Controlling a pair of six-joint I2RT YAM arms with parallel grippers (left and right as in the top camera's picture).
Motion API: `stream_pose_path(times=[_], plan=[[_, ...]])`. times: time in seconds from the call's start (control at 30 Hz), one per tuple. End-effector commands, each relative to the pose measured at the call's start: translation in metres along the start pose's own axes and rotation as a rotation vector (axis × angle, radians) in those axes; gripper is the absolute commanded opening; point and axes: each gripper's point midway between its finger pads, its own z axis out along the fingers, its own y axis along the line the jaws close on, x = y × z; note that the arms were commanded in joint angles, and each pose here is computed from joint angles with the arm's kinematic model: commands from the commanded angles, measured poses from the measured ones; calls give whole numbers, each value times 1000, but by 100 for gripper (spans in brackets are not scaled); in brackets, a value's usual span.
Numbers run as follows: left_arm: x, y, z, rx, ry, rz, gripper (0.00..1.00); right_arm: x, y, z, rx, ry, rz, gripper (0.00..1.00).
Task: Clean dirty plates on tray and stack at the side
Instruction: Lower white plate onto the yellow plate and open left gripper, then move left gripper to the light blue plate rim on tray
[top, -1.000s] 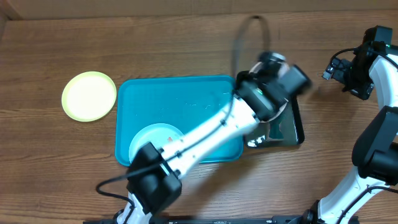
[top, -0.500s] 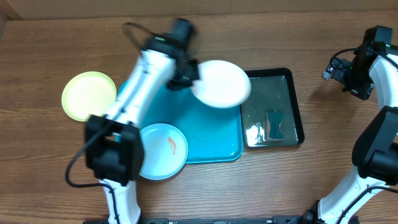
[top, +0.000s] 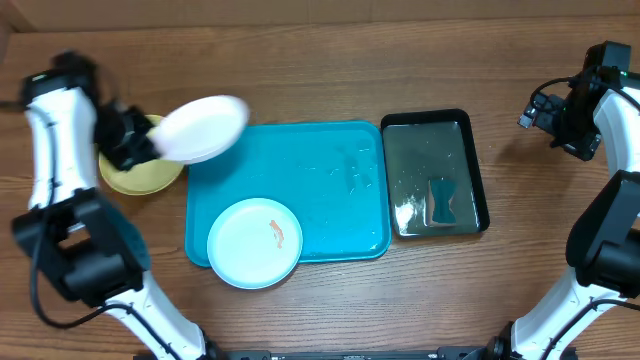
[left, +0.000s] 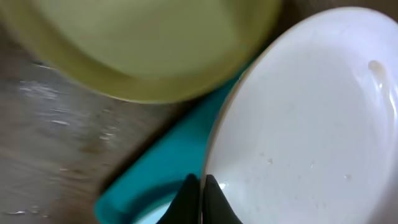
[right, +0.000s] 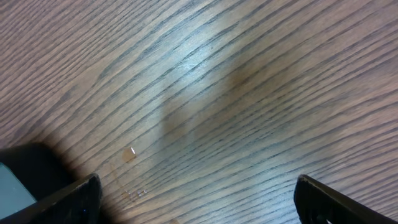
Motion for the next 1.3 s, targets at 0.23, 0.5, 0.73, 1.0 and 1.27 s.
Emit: stream_pose_path(times=[0.23,0.5,0.73,1.0,1.27], plan=[[-51,87,-27,-99,-150,-164,4,-9,1,-13,-9,-39,5,100],[-63,83,-8,-168,-226,-109,4,-9,1,-13,-9,-39,5,100],[-69,82,-4,-183,-257,-96,15,-9,1,-13,-9,-39,5,100],[-71,82,-4,-180,-263,-97,28,-9,1,-13,-9,-39,5,100],[-56,74,0,-132,-191,-98,90,-9,1,-13,-9,-39,5,100]])
